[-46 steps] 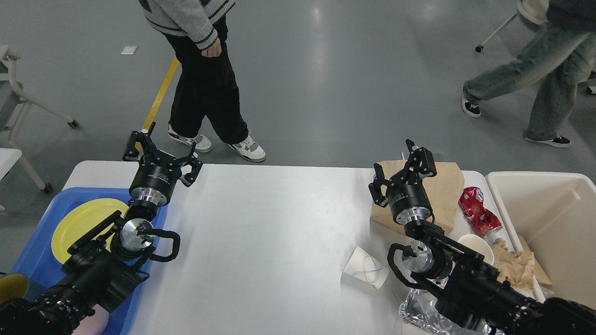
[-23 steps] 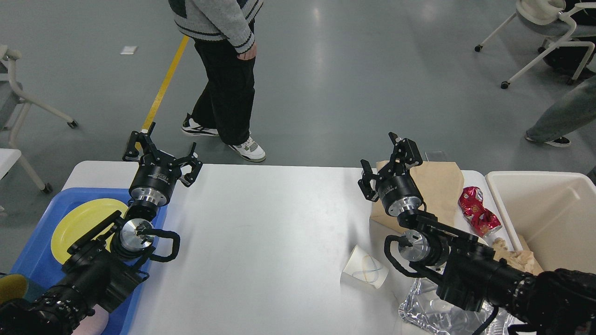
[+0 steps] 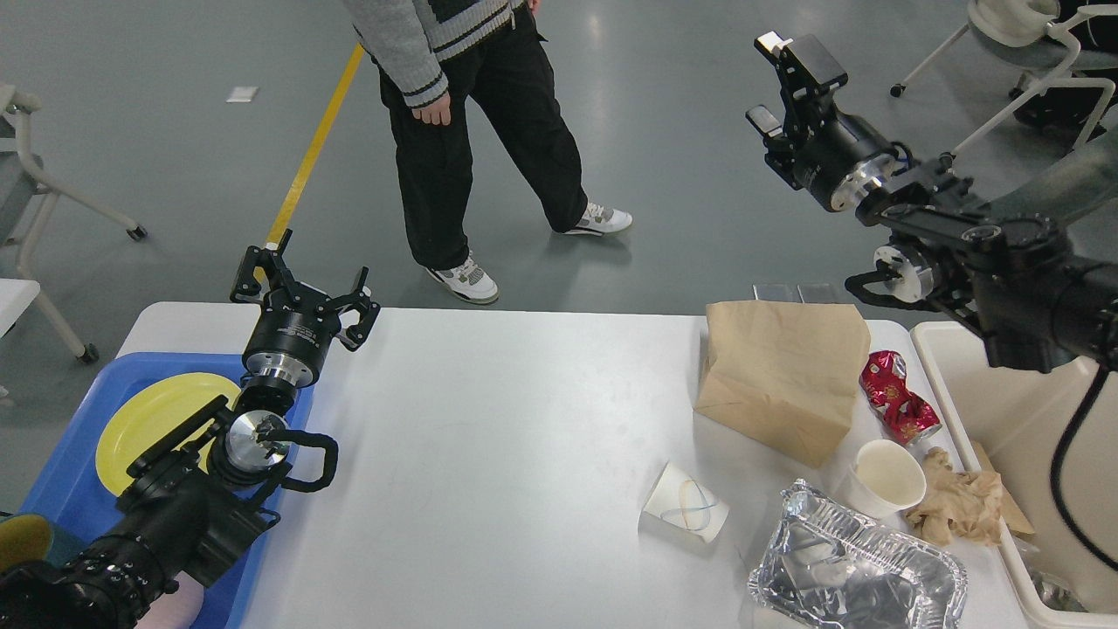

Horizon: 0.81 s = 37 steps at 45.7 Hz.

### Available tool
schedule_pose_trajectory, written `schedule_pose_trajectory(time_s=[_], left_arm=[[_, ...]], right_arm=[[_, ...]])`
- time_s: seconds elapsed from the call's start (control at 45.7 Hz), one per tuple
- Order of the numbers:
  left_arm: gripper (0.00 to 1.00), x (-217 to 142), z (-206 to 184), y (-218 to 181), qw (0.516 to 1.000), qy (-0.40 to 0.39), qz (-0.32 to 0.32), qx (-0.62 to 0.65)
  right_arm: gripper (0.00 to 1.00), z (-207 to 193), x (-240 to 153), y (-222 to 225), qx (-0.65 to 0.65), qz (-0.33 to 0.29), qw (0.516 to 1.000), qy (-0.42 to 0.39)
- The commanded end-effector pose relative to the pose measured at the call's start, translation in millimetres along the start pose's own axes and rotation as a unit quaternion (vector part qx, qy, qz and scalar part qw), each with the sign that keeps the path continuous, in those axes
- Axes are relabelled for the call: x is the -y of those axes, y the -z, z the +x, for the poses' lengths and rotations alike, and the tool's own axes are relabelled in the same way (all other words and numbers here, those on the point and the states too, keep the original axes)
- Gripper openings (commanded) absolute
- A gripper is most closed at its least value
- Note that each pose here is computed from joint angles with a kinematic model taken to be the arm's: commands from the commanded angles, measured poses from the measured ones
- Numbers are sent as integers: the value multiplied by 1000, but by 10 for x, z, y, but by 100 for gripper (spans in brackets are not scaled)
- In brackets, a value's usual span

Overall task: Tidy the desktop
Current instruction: 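Raise the right arm and bring the right gripper toward the brown paper bag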

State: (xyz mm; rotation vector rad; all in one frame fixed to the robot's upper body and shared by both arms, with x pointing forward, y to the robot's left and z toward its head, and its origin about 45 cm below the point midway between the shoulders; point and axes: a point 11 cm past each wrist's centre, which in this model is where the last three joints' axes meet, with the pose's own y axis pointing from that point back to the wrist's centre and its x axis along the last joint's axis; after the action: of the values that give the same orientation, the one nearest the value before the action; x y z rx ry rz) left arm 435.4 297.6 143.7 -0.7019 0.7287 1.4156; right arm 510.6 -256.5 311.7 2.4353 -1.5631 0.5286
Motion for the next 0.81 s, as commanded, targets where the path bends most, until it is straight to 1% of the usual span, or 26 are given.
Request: schedule_pose_trajectory(time_s=[0.0, 0.066, 0.153, 0.262, 0.394, 0.437, 0.503, 0.569, 0.59, 0.634, 0.656, 0.7, 0.787], left_arm=[[100, 0, 1, -2, 1000, 0, 0, 0], [99, 1, -4, -1, 1000, 1, 0, 0], [99, 0, 1, -2, 1000, 0, 0, 0], [99, 0, 1, -2, 1000, 0, 0, 0], [99, 0, 1, -2, 1000, 0, 0, 0], [99, 0, 1, -2, 1000, 0, 0, 0], [99, 0, 0, -2, 1000, 0, 0, 0], [100, 1, -4, -1, 1000, 1, 0, 0], [99, 0, 0, -2, 1000, 0, 0, 0], [99, 0, 1, -2, 1000, 0, 0, 0], [99, 0, 1, -2, 1000, 0, 0, 0], [99, 0, 1, -2, 1000, 0, 0, 0], [99, 1, -1, -8, 1000, 0, -1, 0]], right_arm=[[100, 84, -101, 116, -146, -61, 984, 85], [100, 191, -240, 127, -199, -102, 968, 113], [100, 334, -340, 174, -238, -129, 955, 123], [100, 428, -297, 379, -254, -118, 953, 115], [100, 556, -223, 833, -287, -97, 947, 106], [100, 472, -290, 756, -275, -117, 945, 131], [100, 227, -409, 624, -225, -149, 945, 187], [100, 57, -474, 671, -171, -167, 941, 240], [100, -93, -518, 735, -126, -181, 932, 287], [100, -292, -628, 755, -71, -203, 916, 338], [100, -460, -798, 734, -21, -233, 895, 379], [100, -598, -973, 702, 8, -263, 877, 403], [100, -812, -1313, 582, 27, -324, 846, 423]])
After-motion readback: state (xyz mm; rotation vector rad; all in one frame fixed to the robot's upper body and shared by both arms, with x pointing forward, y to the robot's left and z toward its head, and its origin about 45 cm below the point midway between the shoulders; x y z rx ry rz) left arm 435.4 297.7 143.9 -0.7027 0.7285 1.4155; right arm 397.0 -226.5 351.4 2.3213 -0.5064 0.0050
